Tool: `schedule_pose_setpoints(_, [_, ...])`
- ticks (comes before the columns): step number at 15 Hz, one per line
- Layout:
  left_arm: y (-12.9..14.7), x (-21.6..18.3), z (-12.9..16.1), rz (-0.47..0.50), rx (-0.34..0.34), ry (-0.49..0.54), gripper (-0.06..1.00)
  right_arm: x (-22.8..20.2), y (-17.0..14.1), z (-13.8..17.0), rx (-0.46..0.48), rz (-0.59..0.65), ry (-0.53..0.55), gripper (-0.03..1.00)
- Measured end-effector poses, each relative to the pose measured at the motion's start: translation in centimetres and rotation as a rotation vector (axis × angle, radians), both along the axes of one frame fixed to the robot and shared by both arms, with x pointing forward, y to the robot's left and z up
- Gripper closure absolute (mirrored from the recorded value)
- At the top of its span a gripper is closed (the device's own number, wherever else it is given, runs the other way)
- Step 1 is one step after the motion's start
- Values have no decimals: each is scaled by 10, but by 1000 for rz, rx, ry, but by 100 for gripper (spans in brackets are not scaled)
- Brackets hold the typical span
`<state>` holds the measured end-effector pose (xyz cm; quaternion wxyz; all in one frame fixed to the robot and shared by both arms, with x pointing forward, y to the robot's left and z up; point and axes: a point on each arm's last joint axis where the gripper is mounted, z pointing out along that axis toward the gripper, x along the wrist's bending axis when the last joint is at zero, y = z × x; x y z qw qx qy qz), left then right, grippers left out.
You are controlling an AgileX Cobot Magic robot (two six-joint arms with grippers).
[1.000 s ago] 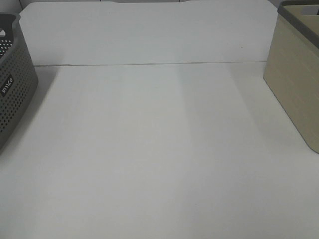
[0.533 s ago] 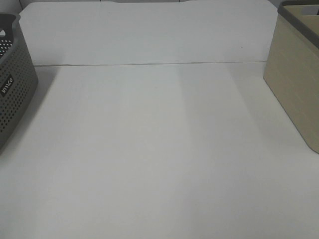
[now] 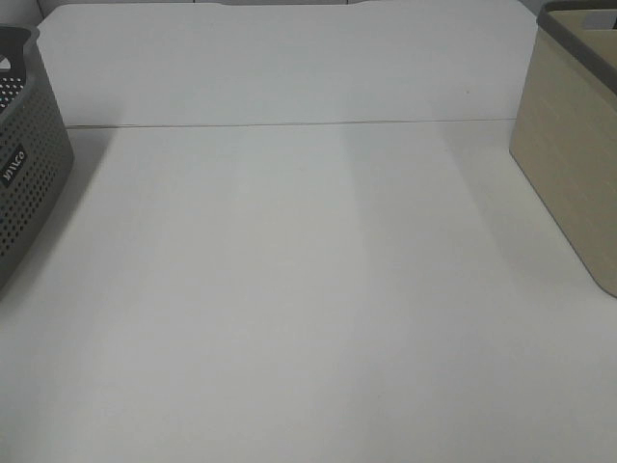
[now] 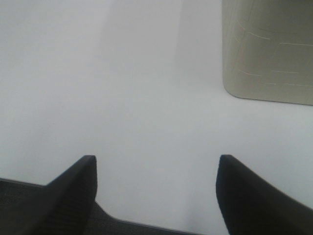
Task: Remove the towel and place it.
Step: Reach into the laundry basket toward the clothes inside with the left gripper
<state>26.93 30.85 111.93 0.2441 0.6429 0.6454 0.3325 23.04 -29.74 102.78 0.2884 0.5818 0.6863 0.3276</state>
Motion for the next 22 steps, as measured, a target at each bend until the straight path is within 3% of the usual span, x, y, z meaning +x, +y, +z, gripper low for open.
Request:
schedule_pose_setpoints(2, [2, 25, 21, -33, 34, 47, -4, 0, 0, 0, 0, 0, 0, 28])
schedule_pose_setpoints(4, [7, 71, 47, -122, 116, 125, -4, 0, 0, 0, 0, 0, 0, 28])
schedule_pose_setpoints(7, [15, 161, 70, -248, 216, 231, -4, 0, 0, 0, 0, 0, 0, 28])
schedule_pose_setpoints(9, [22, 234, 64, -309, 245, 310, -4, 0, 0, 0, 0, 0, 0, 28])
schedule_pose_setpoints(10, [29, 278, 55, -336, 253, 342, -4, 0, 0, 0, 0, 0, 0, 28])
schedule_pose_setpoints(13, [62, 336, 25, -362, 194, 385, -4, 0, 0, 0, 0, 0, 0, 28])
schedule_pose_setpoints(18, [123, 362, -38, -369, 138, 514, -4, 0, 0, 0, 0, 0, 0, 28])
schedule_pose_setpoints(22, [139, 377, -86, -477, 167, 623, -4, 0, 0, 0, 0, 0, 0, 28])
